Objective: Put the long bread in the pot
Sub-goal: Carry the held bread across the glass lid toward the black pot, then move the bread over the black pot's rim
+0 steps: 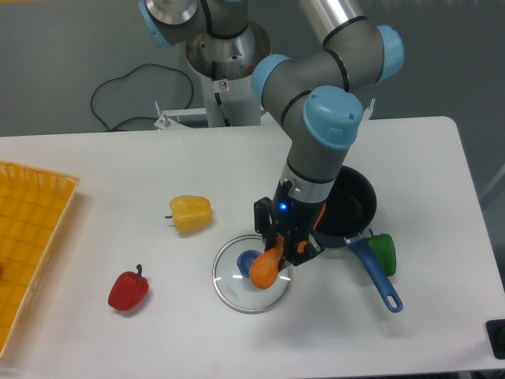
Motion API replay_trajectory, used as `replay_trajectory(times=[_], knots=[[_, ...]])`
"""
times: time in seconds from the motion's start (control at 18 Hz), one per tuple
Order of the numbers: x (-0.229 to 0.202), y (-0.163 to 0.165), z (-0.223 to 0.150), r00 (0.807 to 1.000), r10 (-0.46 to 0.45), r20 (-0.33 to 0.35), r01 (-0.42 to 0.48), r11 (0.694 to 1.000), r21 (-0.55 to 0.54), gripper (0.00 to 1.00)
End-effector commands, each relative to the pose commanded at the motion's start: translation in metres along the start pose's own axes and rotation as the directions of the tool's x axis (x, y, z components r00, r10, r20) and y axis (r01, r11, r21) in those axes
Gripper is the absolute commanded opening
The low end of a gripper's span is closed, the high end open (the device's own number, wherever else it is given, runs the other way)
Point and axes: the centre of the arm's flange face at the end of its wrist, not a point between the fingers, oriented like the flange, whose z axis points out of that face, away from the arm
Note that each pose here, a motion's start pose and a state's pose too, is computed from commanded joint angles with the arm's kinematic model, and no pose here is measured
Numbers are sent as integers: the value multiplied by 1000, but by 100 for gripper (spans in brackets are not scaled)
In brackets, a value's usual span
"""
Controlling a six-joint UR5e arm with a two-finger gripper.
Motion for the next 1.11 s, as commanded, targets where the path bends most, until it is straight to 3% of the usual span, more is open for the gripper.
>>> replay_trajectory(times=[1.11], knots=[[1,59,3,998,48,-41,-45,996,76,38]])
